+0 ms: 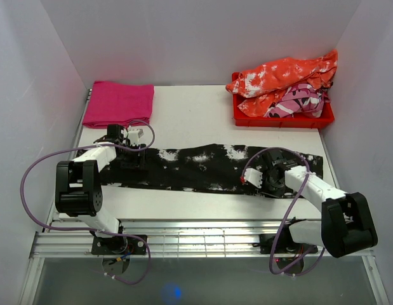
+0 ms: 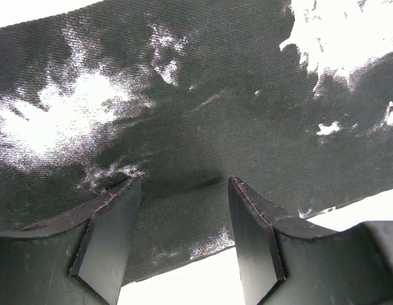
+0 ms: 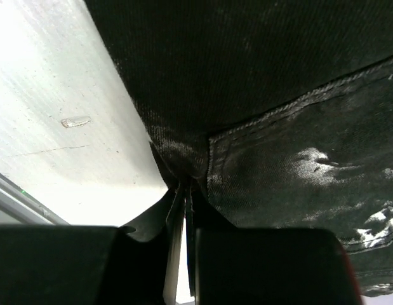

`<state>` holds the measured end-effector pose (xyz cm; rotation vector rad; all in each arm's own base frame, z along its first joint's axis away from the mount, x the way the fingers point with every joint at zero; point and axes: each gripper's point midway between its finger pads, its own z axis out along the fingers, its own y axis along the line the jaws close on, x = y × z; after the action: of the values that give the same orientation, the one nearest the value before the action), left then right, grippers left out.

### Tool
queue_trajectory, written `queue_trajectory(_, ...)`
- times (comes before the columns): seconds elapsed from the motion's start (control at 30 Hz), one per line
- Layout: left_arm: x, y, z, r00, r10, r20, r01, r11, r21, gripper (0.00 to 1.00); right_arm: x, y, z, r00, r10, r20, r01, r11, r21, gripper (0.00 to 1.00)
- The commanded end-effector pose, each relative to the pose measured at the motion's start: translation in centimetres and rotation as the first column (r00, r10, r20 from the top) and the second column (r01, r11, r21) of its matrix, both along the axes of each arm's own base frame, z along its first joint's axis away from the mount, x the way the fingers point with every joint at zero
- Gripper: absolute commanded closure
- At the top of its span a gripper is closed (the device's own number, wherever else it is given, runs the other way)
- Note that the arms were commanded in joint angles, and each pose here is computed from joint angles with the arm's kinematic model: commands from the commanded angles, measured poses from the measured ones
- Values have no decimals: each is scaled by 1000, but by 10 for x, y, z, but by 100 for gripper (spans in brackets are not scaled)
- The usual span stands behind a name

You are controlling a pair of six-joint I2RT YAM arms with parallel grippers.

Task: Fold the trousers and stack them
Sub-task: Fold the trousers

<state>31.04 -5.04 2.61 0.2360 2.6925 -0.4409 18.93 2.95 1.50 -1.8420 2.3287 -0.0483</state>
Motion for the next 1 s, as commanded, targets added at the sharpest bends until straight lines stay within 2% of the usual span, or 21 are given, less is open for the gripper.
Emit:
queue_trajectory(0.0, -7, 23, -18, 998, 34, -46, -30, 995, 91, 31, 5, -5, -11, 999, -36, -13, 35, 999, -17, 92)
queue_trajectory(0.03, -5, 21, -13, 999, 27, -32, -25, 997, 74, 30, 7, -5, -10, 999, -45, -12, 45, 999, -16, 92)
queue_trajectory(0.1, 6, 22, 13, 998, 18, 57, -21, 999, 51, 24, 19, -2, 4, 997, -73, 20, 73, 997, 12, 73)
queue_trajectory(0.13, 11, 21, 27, 994, 2, 107, -6, 999, 45, 14, 22, 1, 12, 996, -87, 25, 86, 995, 42, 62)
queue_trajectory(0.17, 16, 22, 43, 987, -8, 162, 3, 1000, 30, 7, 21, 6, 22, 995, -100, 18, 98, 992, 83, 40)
queue_trajectory(0.2, 21, 23, 70, 968, -13, 251, 5, 1000, 31, 2, 37, 7, 42, 990, -131, 58, 123, 985, 121, 24)
queue_trajectory(0.23, 25, 25, 86, 952, -13, 305, 4, 1000, 31, 2, 42, 13, 53, 988, -143, 61, 131, 976, 173, 11)
queue_trajectory(0.33, 24, 33, 119, 917, 9, 400, -14, 1000, 10, 2, 55, 16, 88, 974, -218, 68, 193, 944, 268, 10)
queue_trajectory(0.4, 21, 38, 117, 924, 30, 381, -37, 999, 9, 2, 57, 18, 93, 960, -278, 38, 254, 919, 301, 10)
queue_trajectory(0.5, 18, 56, 90, 955, 138, 262, -141, 990, -7, 12, 63, 17, 87, 921, -387, -44, 378, 862, 337, 10)
queue_trajectory(0.57, 12, 76, 61, 969, 213, 125, -212, 977, -21, 14, 67, 12, 80, 884, -455, -109, 462, 815, 349, 10)
queue_trajectory(0.6, 11, 85, 54, 964, 249, 93, -247, 968, -32, 15, 70, 1, 69, 842, -515, -160, 537, 773, 337, 10)
queue_trajectory(0.7, 9, 119, 33, 941, 336, 32, -335, 941, -37, 16, 75, -17, 49, 782, -587, -212, 623, 713, 323, 10)
queue_trajectory(0.97, -20, 178, -12, 883, 453, -124, -457, 889, -8, 22, 57, -80, -14, 690, -687, -226, 722, 674, 155, 9)
